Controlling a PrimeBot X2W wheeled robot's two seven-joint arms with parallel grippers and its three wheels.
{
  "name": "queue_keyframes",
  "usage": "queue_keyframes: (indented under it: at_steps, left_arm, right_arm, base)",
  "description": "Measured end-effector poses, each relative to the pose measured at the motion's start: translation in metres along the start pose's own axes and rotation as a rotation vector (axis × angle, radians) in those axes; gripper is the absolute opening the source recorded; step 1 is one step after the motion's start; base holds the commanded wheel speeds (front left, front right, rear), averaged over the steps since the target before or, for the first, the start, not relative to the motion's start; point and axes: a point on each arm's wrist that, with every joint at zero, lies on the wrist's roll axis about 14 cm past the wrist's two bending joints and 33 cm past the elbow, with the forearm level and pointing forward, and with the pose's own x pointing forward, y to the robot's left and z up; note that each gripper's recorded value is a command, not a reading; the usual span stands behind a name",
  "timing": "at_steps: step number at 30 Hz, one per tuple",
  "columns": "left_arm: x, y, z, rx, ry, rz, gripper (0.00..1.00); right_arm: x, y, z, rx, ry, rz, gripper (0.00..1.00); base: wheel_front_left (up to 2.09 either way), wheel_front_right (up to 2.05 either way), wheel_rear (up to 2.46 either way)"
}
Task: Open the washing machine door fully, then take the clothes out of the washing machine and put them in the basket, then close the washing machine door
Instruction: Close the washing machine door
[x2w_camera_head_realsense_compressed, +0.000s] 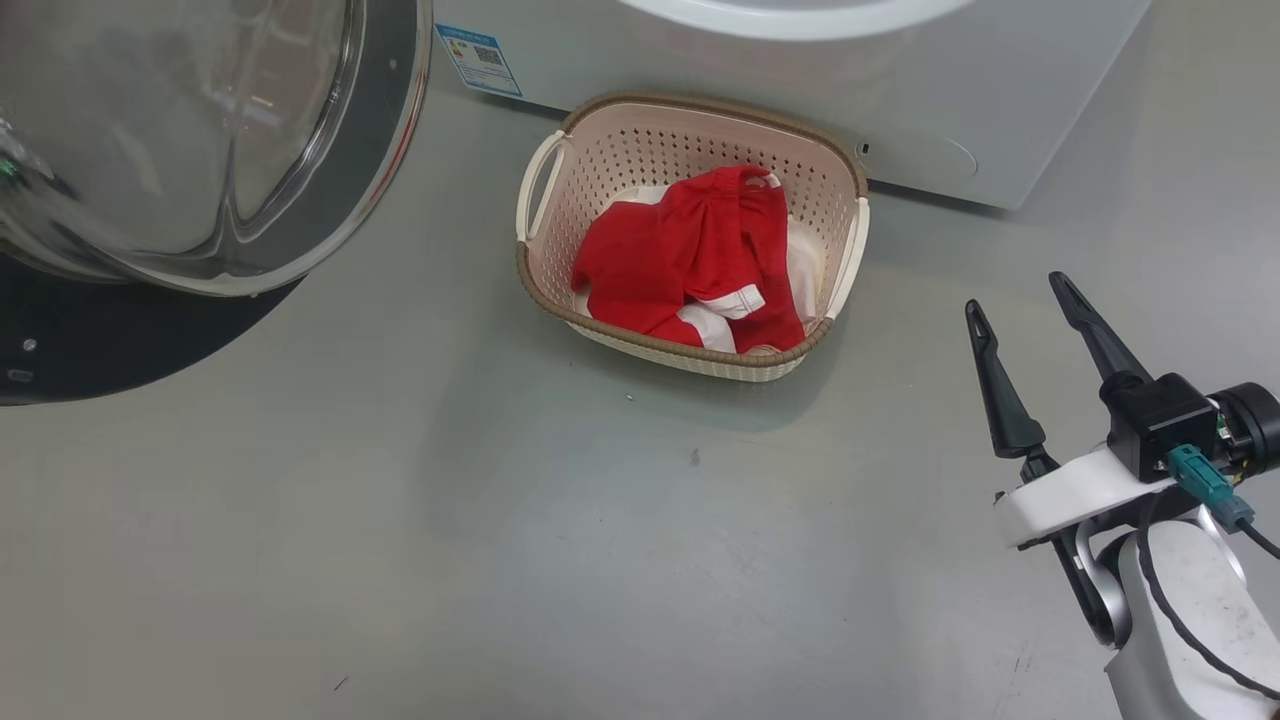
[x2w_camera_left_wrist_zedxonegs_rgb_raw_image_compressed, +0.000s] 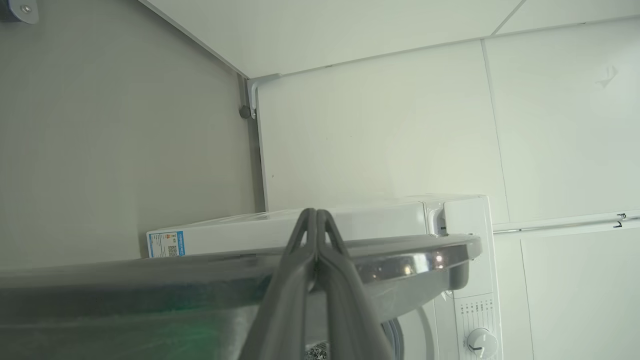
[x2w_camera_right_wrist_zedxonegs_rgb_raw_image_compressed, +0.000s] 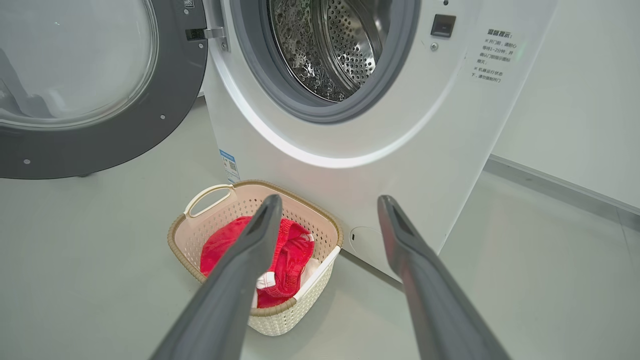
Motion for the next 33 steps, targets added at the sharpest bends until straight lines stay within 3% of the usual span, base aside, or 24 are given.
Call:
queue_keyframes:
  at_steps: [19,33]
  left_arm:
    - [-0.019,-0.010,-0.024,-0.040,0.219,-0.074,0.00]
    - [-0.042,-0.003,-0.055,-0.002,0.413,-0.077,0.00]
  right_arm:
    - [0.000,0.007,0.011,0.015,-0.024,-0.004,1.00]
    - [-0.008,0.011,0.021,0.037,-0.049,-0.021,1.00]
  base:
    - [0.00,0.00,0.00]
    - [0.00,0.00,0.00]
